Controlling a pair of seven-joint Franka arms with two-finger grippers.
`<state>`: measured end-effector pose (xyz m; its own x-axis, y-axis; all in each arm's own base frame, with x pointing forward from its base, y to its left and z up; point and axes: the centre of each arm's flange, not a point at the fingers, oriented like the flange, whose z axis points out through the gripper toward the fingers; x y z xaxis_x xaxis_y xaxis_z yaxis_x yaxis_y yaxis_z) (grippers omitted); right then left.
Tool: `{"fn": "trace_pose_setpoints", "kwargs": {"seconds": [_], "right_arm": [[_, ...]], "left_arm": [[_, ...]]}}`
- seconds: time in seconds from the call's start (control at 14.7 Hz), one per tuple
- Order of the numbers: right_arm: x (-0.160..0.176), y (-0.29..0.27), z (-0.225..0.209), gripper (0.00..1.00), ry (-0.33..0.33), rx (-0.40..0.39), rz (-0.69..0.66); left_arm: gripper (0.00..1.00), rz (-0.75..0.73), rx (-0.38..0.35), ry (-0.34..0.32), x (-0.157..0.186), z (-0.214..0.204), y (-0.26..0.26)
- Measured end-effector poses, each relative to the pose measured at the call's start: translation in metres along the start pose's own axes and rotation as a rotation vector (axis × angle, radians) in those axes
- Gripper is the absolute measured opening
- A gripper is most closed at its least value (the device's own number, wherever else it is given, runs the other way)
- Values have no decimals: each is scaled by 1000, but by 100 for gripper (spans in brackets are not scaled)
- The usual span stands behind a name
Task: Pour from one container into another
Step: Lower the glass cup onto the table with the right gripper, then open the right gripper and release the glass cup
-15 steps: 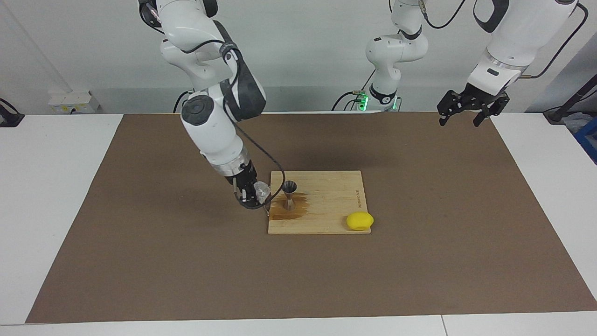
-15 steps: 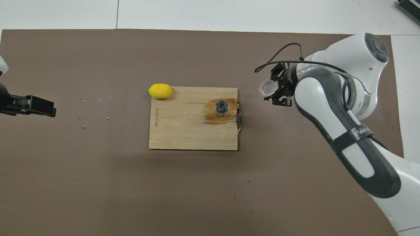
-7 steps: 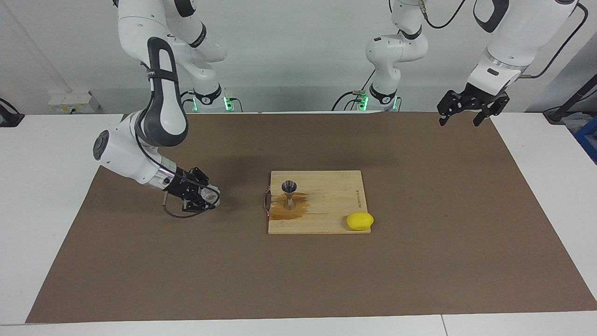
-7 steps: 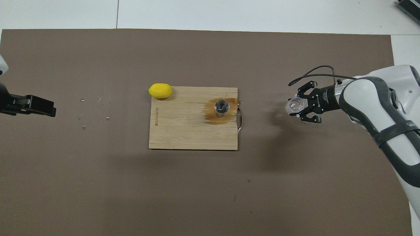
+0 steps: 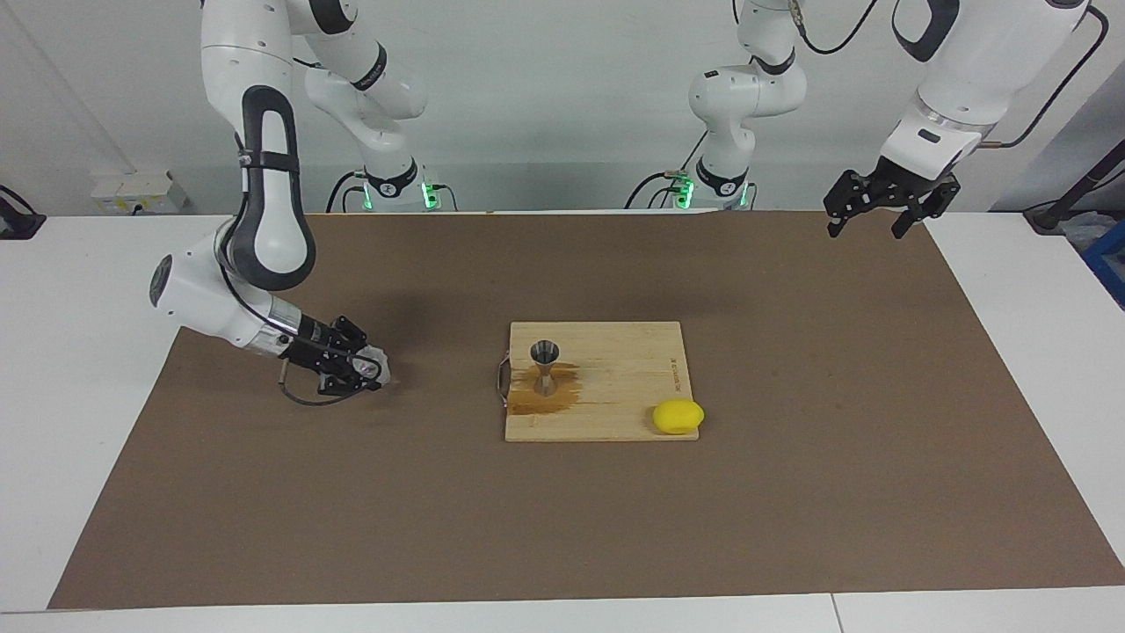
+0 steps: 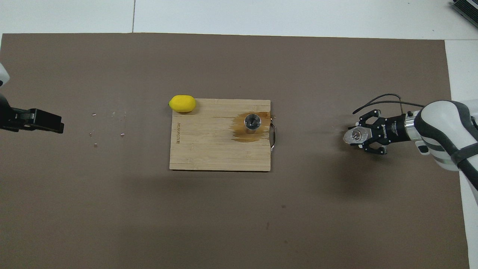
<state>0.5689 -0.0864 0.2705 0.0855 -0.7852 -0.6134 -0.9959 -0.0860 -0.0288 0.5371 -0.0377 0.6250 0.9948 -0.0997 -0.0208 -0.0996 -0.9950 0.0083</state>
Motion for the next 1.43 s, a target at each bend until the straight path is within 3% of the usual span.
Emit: {"fn": "trace_pose_setpoints", "kwargs": {"seconds": [0.34, 0.82, 0.88, 1.16, 1.43], "right_arm": [[43, 20, -11, 51, -44, 14, -31], [69, 33, -30, 51, -51, 49, 7], [71, 34, -32, 56, -49, 52, 10], [61, 31, -48, 97, -24, 73, -27], [-1, 26, -89, 100, 79, 13, -188]], "left_arm": [[100, 0, 0, 0, 0, 0, 0], [100, 0, 0, 0, 0, 0, 0], [100, 0, 0, 0, 0, 0, 0], [100, 0, 0, 0, 0, 0, 0], [100, 0, 0, 0, 0, 0, 0]]}}
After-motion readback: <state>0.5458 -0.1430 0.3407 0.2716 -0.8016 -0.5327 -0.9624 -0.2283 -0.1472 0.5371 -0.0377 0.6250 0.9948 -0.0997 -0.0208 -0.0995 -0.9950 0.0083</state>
